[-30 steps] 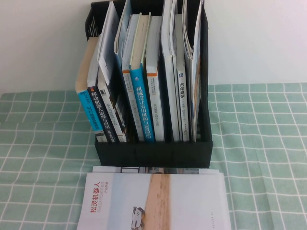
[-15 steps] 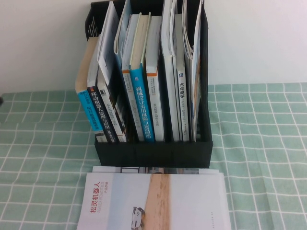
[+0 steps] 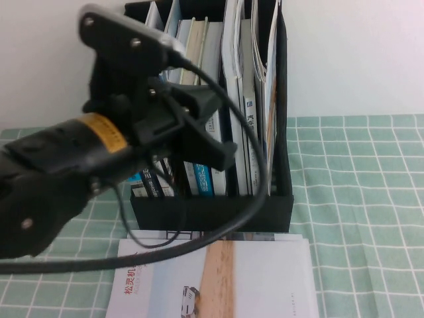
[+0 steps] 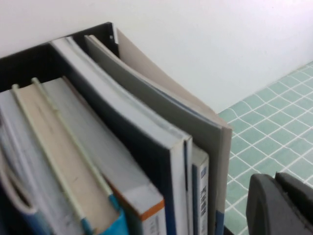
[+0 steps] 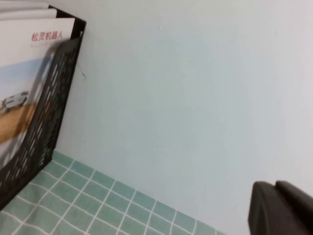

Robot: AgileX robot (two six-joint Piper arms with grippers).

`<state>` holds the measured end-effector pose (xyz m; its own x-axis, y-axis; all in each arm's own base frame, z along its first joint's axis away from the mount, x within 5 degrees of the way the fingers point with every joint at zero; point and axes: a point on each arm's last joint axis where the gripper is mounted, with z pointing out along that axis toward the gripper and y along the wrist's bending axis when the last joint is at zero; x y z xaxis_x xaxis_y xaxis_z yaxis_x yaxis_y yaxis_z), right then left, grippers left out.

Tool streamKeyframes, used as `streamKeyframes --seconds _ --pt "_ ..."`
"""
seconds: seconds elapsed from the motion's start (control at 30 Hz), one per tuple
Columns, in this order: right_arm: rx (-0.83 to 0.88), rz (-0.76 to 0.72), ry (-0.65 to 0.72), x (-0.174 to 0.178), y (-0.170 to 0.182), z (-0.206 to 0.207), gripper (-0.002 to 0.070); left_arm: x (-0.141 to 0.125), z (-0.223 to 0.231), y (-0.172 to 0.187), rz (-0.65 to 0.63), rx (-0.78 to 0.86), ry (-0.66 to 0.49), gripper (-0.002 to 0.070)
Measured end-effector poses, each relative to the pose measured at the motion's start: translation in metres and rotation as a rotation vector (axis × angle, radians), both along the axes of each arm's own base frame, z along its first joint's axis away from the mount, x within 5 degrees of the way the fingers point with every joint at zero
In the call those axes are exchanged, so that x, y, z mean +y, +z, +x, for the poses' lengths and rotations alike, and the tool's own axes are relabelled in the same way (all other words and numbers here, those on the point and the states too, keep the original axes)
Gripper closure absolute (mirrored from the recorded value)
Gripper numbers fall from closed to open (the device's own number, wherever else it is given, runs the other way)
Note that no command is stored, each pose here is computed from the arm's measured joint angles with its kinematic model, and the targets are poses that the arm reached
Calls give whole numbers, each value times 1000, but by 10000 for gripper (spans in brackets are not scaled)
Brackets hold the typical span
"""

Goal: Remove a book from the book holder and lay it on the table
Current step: Hold the bookshelf

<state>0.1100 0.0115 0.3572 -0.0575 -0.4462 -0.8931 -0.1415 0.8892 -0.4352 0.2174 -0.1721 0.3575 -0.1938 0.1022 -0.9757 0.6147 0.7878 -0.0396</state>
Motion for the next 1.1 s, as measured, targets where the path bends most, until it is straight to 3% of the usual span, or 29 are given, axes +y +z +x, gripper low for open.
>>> streamKeyframes --seconds 0.27,0.4,0.57,0.77,0.87,0.93,1.0,1.1 --pt "55 34 52 5 -5 -1 678 -35 35 2 11 6 -18 678" --pt "227 -106 188 14 -21 -8 678 -45 45 6 5 -1 -22 678" --pt "366 -174 276 18 -34 -16 678 -47 47 1 16 13 -24 678" --pt "340 -166 277 19 -40 -12 678 -48 47 0 30 16 -27 678" --pt "461 -189 322 21 -55 -13 678 -47 47 -1 39 28 -28 678" --pt "586 -181 293 19 -65 -11 678 -47 47 -2 45 36 -29 678" --pt "697 -186 166 8 -75 -6 678 -47 47 -3 51 43 -29 678" --pt "695 -214 -55 -9 -76 3 678 -47 46 -3 54 47 -30 678"
